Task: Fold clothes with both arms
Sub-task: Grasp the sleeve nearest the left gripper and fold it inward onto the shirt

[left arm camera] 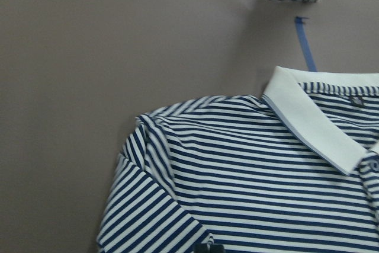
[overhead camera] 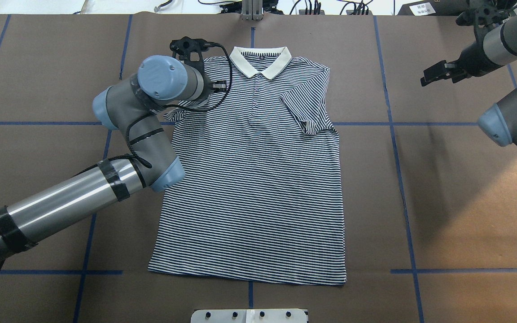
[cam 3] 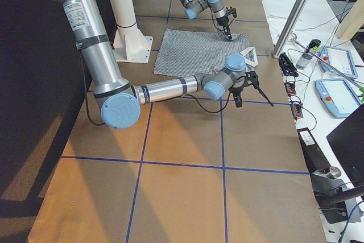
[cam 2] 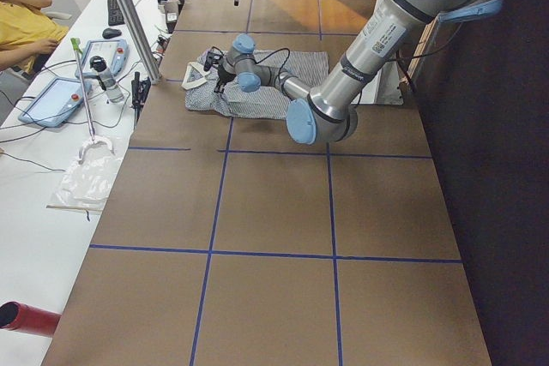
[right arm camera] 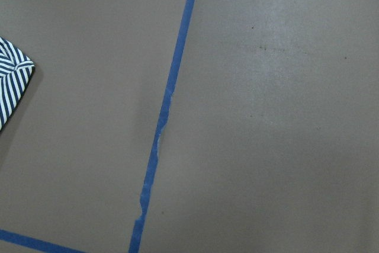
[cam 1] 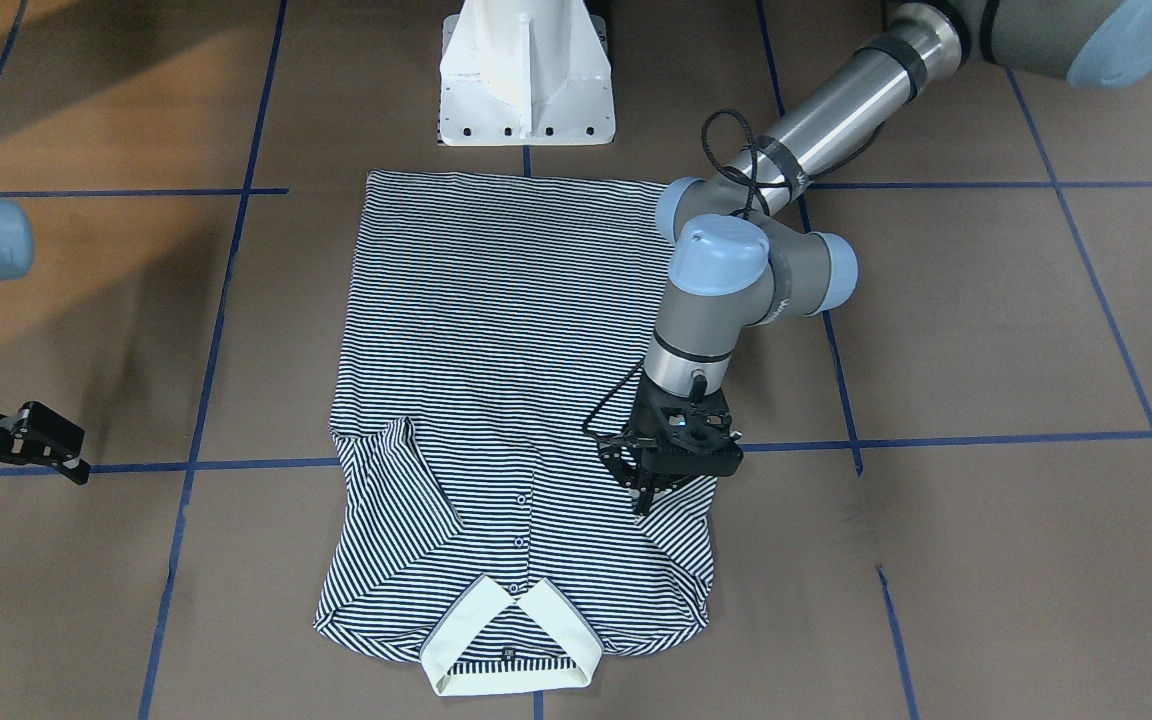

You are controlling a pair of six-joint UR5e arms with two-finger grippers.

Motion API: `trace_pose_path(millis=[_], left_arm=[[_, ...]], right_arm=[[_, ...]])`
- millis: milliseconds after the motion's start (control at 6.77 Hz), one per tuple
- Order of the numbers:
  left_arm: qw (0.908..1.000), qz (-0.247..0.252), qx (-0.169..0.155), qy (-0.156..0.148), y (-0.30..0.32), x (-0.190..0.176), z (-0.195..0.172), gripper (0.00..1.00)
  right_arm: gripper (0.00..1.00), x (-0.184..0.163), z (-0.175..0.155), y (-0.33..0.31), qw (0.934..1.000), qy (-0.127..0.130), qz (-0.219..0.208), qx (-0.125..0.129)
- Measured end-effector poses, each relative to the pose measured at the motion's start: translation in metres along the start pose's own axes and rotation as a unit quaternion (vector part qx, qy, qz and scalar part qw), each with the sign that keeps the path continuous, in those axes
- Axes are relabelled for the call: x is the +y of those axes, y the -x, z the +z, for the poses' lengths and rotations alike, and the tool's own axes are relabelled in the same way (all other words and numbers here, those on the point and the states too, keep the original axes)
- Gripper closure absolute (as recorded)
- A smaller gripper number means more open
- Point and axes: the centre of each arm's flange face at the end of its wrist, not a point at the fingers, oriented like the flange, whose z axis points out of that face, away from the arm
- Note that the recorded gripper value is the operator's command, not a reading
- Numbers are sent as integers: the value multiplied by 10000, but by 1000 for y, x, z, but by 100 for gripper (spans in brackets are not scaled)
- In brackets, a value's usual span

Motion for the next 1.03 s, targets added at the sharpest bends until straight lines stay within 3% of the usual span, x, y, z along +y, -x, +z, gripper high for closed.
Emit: trace_pose_path(millis=[148, 295, 443, 1033], left_arm=[[10000, -44, -47, 20, -19, 1, 7, 100], [9999, -75, -90, 46, -33, 1, 14, 53], [9999, -71, -114, 66, -41, 0, 18, 1], [9967, 649, 464, 174, -32, 11, -30, 0]], right_arm=[[0, 0, 0, 0, 10000, 3, -1, 3], [0, 0, 1, 0, 10000, 1, 0, 6], [0, 0, 1, 0, 10000, -1, -1, 8], [0, 2, -6, 29, 9991, -59, 399, -158]])
